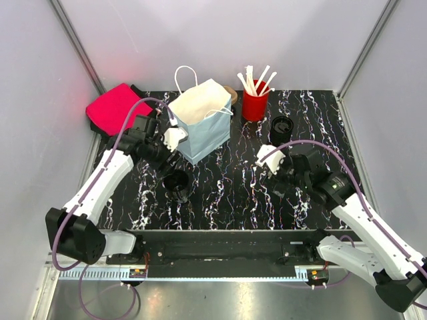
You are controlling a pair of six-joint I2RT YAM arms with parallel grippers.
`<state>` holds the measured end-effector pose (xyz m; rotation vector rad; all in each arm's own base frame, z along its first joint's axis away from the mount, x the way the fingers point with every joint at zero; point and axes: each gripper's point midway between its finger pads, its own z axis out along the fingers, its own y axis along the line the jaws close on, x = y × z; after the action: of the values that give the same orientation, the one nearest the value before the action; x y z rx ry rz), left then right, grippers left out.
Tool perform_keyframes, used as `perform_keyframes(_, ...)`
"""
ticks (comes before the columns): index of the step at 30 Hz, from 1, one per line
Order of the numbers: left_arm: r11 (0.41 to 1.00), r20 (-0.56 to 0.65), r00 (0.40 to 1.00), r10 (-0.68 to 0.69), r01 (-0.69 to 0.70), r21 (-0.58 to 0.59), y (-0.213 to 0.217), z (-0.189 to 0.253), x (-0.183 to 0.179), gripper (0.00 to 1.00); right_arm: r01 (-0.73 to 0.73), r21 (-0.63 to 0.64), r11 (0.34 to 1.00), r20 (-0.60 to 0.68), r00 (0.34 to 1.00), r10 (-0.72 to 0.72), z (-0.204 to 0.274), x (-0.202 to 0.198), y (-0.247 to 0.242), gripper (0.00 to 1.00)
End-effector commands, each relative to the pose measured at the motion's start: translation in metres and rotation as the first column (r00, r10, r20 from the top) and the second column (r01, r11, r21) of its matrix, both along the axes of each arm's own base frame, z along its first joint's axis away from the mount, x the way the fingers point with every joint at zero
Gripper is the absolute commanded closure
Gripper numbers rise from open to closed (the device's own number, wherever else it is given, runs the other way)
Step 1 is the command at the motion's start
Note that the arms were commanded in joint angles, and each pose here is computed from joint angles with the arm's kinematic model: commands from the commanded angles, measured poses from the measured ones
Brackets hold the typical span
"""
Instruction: Pack the takeout coffee
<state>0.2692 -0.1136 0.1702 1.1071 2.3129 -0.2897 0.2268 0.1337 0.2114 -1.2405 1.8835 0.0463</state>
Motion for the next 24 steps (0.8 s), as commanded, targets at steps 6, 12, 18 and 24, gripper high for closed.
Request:
perform_keyframes(6, 0.998, -0.07, 0.996, -0.055, 0.054, -0.02, -0.01, -0.021, -0.007, 0.34, -0.007, 0.038, 0.999, -0.004, 1.0, 0.007, 0.0, -0.006, 0.001, 0.06)
perform_keyframes(12, 0.997, -0.137, 0.988, -0.075, 0.076, 0.005, -0.013, -0.041, -0.016, 0.4, -0.008, 0.044, 0.999, 0.0, 1.0, 0.008, 0.003, -0.007, 0.002, 0.07)
perform_keyframes(18, 0.995, -0.166, 0.983, -0.084, 0.091, 0.032, -0.014, -0.052, -0.02, 0.61, -0.004, 0.045, 0.999, 0.0, 1.0, 0.004, 0.003, -0.007, 0.001, 0.07)
perform_keyframes(24, 0.996, -0.151, 0.987, -0.064, 0.074, 0.059, -0.009, -0.051, -0.018, 0.87, -0.003, 0.047, 0.999, 0.001, 1.0, 0.003, 0.004, -0.007, 0.001, 0.07)
